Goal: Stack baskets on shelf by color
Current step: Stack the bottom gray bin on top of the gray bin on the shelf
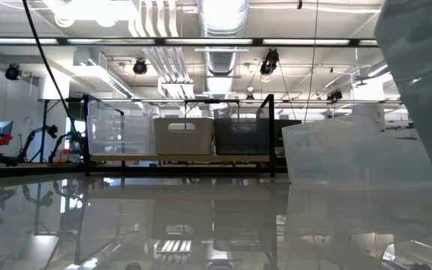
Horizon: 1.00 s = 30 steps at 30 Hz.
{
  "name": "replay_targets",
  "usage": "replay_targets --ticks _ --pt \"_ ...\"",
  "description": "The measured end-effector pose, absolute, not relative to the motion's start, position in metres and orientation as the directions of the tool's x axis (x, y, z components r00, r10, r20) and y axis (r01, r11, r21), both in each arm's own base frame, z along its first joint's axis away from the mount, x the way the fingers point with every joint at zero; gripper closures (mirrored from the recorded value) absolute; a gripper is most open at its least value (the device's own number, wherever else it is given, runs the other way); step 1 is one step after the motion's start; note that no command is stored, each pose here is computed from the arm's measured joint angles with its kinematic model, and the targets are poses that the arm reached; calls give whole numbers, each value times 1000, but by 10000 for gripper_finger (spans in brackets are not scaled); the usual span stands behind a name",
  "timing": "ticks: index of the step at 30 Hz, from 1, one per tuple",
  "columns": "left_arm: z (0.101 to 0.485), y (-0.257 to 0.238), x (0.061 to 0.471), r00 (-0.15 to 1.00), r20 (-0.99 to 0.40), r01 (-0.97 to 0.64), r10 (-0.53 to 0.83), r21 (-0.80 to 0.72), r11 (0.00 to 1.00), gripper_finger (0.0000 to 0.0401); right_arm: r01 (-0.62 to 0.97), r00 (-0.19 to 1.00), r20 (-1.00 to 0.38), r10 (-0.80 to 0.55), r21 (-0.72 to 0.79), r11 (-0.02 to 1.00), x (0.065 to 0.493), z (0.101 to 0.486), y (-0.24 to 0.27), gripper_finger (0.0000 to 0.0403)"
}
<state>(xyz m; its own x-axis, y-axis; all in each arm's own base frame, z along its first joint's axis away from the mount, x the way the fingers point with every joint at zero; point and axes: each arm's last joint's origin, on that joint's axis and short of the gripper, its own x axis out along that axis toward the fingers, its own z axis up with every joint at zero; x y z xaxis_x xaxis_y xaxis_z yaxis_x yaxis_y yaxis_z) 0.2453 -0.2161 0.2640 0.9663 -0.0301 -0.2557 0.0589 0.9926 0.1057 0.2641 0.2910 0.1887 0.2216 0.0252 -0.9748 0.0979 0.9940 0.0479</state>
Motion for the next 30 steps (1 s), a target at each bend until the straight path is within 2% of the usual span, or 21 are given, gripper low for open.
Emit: replay_targets --ticks 4,7,10,18,22,25,30 --pt "265 -224 238 965 -254 92 -63 104 990 290 112 252 -967 18 47 993 267 194 286 292" --pt "263 -230 232 963 -257 114 -84 107 988 290 130 269 -963 25 62 990 267 201 284 294" --pt "262 -234 227 960 -260 136 -103 110 985 290 139 268 -963 34 73 988 265 207 282 277" --pt "261 -235 225 961 -261 124 -89 122 985 290 61 273 -961 40 59 996 264 214 279 194" --pt "261 -235 225 961 -261 124 -89 122 985 290 49 296 -952 73 91 995 262 227 282 165" --pt "261 -235 225 961 -261 124 -89 122 985 290 20 301 -945 125 137 990 261 238 288 157" --pt "261 -235 225 961 -261 124 -89 122 985 290 -3 302 -938 170 178 984 255 237 301 167"
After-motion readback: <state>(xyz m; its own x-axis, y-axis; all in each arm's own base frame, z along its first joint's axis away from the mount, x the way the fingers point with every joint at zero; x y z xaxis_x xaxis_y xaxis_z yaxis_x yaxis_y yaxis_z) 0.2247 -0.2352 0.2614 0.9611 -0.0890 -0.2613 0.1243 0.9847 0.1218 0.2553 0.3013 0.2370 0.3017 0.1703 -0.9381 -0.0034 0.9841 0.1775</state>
